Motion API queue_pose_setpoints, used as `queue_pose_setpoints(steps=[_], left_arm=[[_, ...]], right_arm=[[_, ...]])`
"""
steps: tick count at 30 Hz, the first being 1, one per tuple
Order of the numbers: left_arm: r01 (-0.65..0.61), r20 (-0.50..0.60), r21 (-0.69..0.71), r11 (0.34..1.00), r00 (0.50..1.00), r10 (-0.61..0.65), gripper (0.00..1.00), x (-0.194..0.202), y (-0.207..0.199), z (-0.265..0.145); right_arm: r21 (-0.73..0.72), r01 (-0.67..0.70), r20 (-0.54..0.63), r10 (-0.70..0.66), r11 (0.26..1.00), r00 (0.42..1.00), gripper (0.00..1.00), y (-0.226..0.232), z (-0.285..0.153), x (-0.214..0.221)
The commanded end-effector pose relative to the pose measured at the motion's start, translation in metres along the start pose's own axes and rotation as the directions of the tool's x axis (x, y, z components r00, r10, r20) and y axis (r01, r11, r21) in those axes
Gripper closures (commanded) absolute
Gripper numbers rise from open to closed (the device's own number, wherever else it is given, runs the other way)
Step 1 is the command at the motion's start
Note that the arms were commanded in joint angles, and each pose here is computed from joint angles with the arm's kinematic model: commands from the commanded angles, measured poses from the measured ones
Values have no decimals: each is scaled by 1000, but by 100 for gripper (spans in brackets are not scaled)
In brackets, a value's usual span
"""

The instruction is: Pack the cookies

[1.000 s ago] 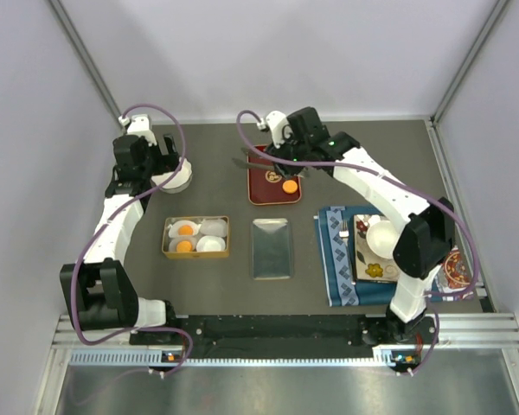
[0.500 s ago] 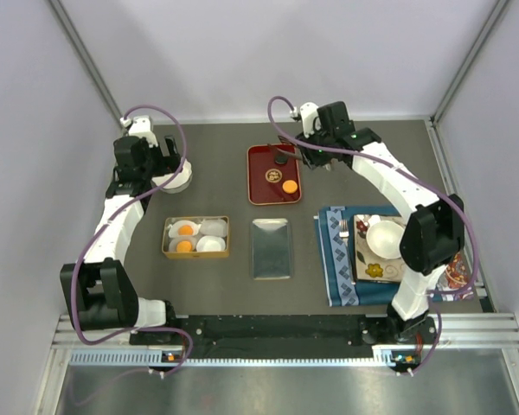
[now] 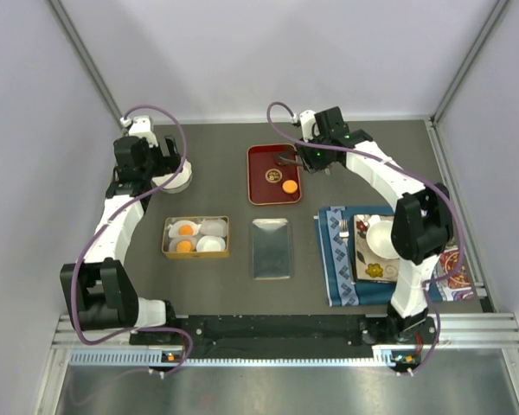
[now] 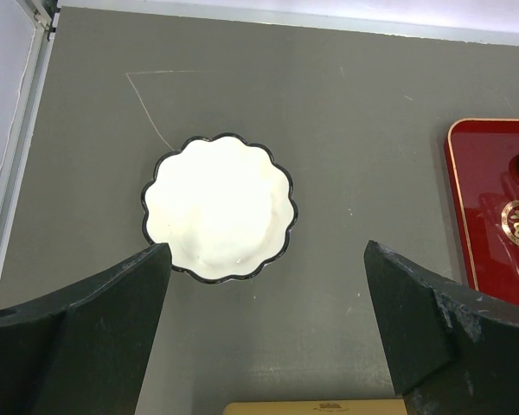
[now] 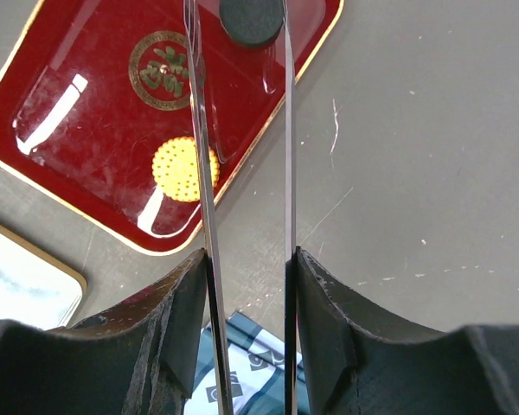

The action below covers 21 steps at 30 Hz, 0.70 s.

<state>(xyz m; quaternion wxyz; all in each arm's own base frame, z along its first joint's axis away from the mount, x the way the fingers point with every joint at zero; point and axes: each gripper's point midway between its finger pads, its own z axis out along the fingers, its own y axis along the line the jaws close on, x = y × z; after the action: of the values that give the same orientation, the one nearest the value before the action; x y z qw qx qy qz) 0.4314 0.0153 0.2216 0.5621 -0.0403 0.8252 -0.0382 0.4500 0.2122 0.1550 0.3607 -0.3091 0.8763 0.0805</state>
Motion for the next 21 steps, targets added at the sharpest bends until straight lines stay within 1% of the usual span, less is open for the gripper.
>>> queue_pose_setpoints(steps=[1, 21], left_arm=[[-2, 54, 9, 1000, 999, 2, 1, -14, -1, -2], [-2, 44, 18, 1000, 999, 1, 1, -11, -2, 2]], right_arm=[[14, -11, 78, 10, 1000, 997, 56, -11, 1, -26], [9, -22, 63, 21, 1000, 998, 56, -18, 18, -22]])
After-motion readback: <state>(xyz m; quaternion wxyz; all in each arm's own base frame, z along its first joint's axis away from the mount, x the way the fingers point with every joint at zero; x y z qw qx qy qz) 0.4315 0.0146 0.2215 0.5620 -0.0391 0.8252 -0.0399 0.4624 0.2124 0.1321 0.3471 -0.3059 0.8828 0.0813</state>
